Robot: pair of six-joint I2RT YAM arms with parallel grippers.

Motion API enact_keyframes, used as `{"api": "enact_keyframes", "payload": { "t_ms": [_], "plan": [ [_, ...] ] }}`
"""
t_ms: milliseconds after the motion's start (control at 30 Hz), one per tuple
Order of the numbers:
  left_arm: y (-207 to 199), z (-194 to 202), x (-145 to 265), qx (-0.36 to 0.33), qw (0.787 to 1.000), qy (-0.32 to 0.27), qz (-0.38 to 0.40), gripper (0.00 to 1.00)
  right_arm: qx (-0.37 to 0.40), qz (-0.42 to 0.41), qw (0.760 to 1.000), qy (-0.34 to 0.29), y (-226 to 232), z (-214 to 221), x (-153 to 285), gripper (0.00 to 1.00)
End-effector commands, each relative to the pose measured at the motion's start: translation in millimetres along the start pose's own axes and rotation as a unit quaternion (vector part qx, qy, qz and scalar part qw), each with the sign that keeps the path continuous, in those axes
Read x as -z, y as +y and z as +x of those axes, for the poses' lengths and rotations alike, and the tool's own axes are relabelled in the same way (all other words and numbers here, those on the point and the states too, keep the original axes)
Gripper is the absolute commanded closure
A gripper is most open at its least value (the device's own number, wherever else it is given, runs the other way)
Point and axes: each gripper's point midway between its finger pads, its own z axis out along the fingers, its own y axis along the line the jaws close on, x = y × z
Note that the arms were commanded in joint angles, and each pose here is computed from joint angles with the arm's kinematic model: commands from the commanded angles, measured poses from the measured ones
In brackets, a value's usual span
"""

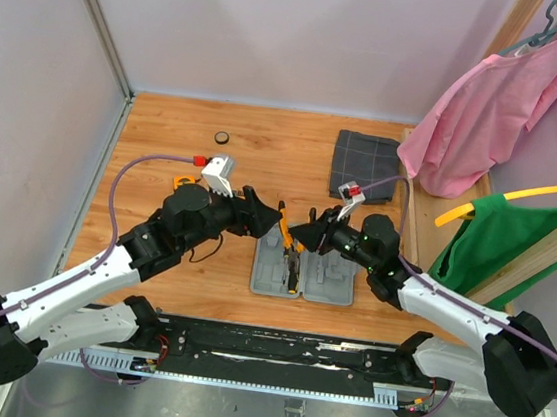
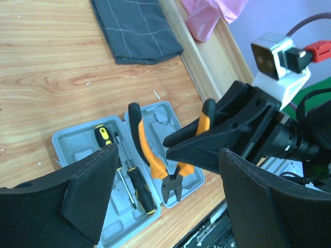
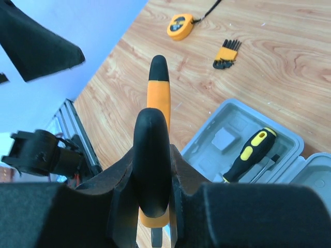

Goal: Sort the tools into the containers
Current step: Place the pliers in the storage box.

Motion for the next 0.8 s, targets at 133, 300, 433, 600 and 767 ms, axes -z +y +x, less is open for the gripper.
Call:
{"api": "enact_keyframes", "payload": {
  "t_ms": [133,300,433,600,767],
  "plan": [
    [-23.4,14.2,-0.4,-0.009,0.997,0.014,0.081,0.22,-0.057,-0.056,0.987,-0.142,28.4,-76.1,18.3,1.00],
    [-42.7,24.9,3.4,-0.005,0.991,0.023,0.130,0.22,-0.076,-0.096,0.971,-0.203,40.3,-105.8,27.0,0.99],
    [-58.2,33.9,3.9,-0.004,0.987,0.027,0.159,0.22,-0.089,-0.144,0.960,-0.223,55.6,-121.8,30.9,1.00],
    [-61.3,44.8,0.1,-0.006,0.986,0.035,0.163,0.22,-0.112,-0.221,0.936,-0.249,76.9,-136.5,40.1,0.99],
    [-67.6,45.5,-1.5,-0.011,0.984,0.034,0.172,0.25,-0.136,-0.268,0.925,-0.233,86.0,-136.0,35.0,0.99]
  ]
}}
